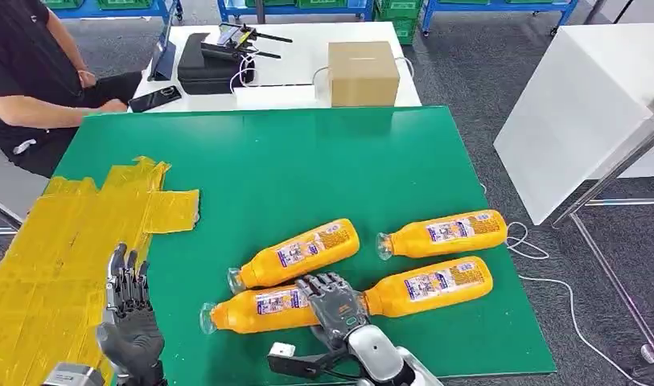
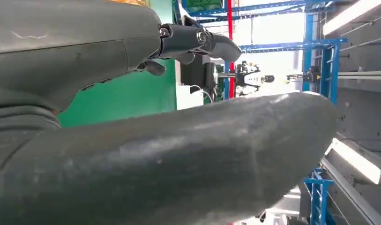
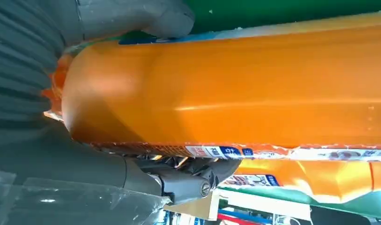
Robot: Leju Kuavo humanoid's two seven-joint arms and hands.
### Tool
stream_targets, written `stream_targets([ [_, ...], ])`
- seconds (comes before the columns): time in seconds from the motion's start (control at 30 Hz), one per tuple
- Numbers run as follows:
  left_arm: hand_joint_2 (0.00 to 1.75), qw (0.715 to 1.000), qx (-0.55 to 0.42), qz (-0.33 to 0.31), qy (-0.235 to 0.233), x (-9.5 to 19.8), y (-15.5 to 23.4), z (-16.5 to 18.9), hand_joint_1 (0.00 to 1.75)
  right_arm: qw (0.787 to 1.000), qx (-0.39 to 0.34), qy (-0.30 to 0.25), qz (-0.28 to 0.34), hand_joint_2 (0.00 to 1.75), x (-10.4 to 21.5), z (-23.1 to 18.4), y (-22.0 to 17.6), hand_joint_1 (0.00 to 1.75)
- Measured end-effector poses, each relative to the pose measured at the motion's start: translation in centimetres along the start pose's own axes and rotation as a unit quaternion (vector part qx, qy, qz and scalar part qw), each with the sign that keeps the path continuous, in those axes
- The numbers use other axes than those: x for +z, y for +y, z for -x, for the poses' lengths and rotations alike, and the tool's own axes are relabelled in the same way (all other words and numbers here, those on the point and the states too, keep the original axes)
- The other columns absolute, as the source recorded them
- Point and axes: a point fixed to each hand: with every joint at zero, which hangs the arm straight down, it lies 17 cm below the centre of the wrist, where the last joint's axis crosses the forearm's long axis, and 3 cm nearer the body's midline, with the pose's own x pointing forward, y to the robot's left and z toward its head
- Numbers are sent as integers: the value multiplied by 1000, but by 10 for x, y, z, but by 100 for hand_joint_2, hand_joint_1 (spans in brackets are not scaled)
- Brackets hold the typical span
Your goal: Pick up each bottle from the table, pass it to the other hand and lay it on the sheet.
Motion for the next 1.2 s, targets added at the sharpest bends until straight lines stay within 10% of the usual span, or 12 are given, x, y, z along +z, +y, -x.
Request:
stream_targets([
  [0.57, 0, 1000, 27, 2, 5, 0, 0, 3, 0, 995, -82, -42, 41, 175, -3, -16, -18, 175],
  [0.6, 175, 999, 37, 3, 7, 2, 0, 3, 0, 991, -107, -54, 64, 175, 2, -24, -27, 175],
  [0.87, 175, 993, 117, -26, 19, 13, 14, 5, 0, 872, -310, -184, 331, 175, 87, -79, -158, 175],
  [1.2, 175, 988, 144, -41, 24, 19, 24, 7, 0, 835, -350, -191, 380, 175, 118, -66, -187, 175],
])
